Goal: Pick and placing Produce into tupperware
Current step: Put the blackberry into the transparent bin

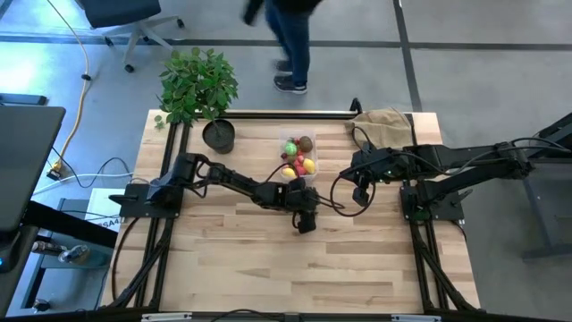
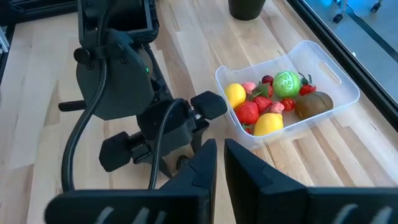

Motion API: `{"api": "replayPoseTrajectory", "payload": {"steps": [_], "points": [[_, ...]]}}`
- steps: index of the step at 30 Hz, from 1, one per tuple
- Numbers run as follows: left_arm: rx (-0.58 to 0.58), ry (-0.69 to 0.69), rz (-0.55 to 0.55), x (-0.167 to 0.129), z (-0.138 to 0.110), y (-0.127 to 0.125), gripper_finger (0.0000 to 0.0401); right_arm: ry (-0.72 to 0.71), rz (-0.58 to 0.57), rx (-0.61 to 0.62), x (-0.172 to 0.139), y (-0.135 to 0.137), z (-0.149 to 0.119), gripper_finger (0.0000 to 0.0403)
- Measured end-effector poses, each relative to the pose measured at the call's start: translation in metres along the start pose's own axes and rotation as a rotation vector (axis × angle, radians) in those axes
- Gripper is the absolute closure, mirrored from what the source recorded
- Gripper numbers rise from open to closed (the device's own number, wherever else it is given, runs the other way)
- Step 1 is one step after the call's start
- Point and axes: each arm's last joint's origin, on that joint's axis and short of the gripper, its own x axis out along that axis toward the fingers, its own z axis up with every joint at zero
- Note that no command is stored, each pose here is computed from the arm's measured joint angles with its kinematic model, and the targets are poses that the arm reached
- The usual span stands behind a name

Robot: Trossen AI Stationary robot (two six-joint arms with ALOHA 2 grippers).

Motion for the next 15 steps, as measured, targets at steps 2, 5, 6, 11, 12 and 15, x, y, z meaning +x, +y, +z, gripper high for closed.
{"api": "replayPoseTrajectory", "payload": {"steps": [2, 5, 6, 11, 12, 15], "points": [[0.002, 0.000, -0.002, 0.0000, 0.0000, -0.0002, 0.0167, 0.001, 0.000, 0.000, 0.0001, 0.0000, 0.0000, 0.0379], [0.012, 0.000, -0.001, 0.0000, 0.0000, -0.0001, 0.0167, 0.000, 0.000, 0.000, 0.0000, 0.0000, 0.0000, 0.0379], [0.014, 0.000, -0.001, 0.0000, 0.0000, -0.0001, 0.0167, 0.001, 0.000, 0.000, 0.0001, 0.0000, 0.0000, 0.0379], [0.011, 0.001, 0.003, 0.0000, -0.0001, 0.0001, 0.0167, 0.000, 0.000, 0.000, -0.0001, -0.0001, 0.0001, 0.0379], [0.008, 0.002, 0.004, 0.0000, -0.0003, 0.0001, 0.0167, 0.000, 0.000, 0.000, 0.0000, 0.0000, 0.0000, 0.0379], [0.006, 0.003, 0.006, 0.0000, -0.0004, 0.0002, 0.0171, 0.000, 0.000, 0.000, 0.0001, 0.0000, 0.0000, 0.0379]]}}
